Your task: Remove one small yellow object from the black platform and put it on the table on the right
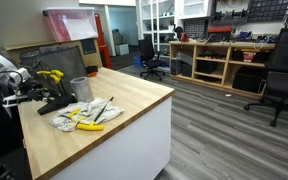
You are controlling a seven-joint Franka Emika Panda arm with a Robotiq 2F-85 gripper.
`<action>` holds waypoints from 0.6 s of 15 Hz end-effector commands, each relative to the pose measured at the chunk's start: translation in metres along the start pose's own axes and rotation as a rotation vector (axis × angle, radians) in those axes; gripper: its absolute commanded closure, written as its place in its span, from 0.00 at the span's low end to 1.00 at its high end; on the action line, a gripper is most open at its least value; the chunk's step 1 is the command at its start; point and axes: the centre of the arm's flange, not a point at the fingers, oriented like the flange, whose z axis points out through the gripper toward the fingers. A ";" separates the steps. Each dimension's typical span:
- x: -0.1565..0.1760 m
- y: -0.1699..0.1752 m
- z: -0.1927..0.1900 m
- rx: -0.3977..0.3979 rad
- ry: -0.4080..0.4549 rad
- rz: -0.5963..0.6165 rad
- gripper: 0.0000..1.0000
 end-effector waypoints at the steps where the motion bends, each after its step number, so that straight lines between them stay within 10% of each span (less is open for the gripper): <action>1: 0.036 0.033 -0.079 0.084 -0.182 0.003 0.00; 9: 0.088 0.066 -0.152 0.140 -0.607 -0.050 0.00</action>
